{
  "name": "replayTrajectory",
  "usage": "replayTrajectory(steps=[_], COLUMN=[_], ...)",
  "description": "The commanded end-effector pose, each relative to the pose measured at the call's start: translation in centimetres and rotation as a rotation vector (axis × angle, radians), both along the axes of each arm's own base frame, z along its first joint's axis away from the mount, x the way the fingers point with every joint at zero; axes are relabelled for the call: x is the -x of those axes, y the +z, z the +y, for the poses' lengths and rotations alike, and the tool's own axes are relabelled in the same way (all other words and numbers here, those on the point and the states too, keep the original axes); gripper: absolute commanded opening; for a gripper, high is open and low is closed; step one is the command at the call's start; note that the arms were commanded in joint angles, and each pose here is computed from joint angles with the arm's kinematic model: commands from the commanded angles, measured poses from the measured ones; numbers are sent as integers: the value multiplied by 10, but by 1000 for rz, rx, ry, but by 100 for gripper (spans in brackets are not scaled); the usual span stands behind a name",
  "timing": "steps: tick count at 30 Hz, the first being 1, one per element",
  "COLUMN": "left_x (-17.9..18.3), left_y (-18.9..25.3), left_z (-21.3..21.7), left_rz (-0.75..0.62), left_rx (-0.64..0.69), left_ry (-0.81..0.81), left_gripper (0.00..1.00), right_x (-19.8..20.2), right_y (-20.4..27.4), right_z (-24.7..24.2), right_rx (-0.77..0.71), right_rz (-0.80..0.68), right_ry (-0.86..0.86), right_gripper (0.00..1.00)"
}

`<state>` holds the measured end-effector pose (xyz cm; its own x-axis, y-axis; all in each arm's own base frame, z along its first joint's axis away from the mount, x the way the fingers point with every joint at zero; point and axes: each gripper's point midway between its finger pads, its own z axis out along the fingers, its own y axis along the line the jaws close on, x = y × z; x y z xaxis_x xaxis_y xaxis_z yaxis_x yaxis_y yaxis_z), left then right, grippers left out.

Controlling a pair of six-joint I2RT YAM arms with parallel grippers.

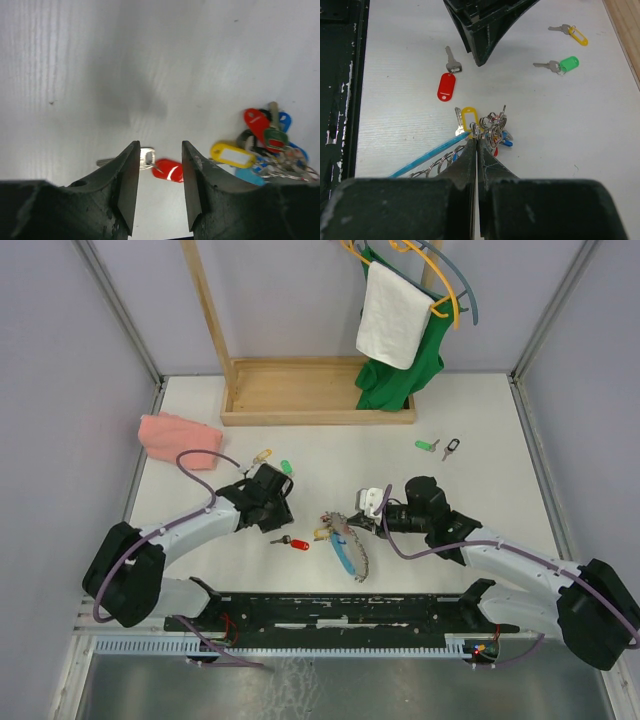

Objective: Put the keys on the keyring

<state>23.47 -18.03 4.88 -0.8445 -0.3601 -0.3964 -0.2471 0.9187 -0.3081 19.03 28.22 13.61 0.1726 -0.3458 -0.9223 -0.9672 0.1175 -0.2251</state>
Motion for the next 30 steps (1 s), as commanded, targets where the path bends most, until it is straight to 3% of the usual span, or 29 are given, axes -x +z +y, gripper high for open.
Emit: replayTrajectory(steps=[1,6,13,19,30], left_x=[6,17,37,39,29], left_y=[-14,-27,-33,-14,5], left_z=[8,20,8,-6,-4], left_rz=[21,58,135,115,18], left_rx=[41,38,111,172,29], left_ry=[-35,-14,-45,-60,-272], left_gripper=[43,32,27,26,53], right_x=[-6,-6,-9,-10,-9], right_y=[33,33,37,38,39], right_z=[7,6,4,3,3], right_rx=[-67,-64,-69,-72,-77], right_rz=[-86,-87,-109,-118,-122], right_ry=[7,5,-16,-26,-21], right_gripper=[1,1,1,1,1])
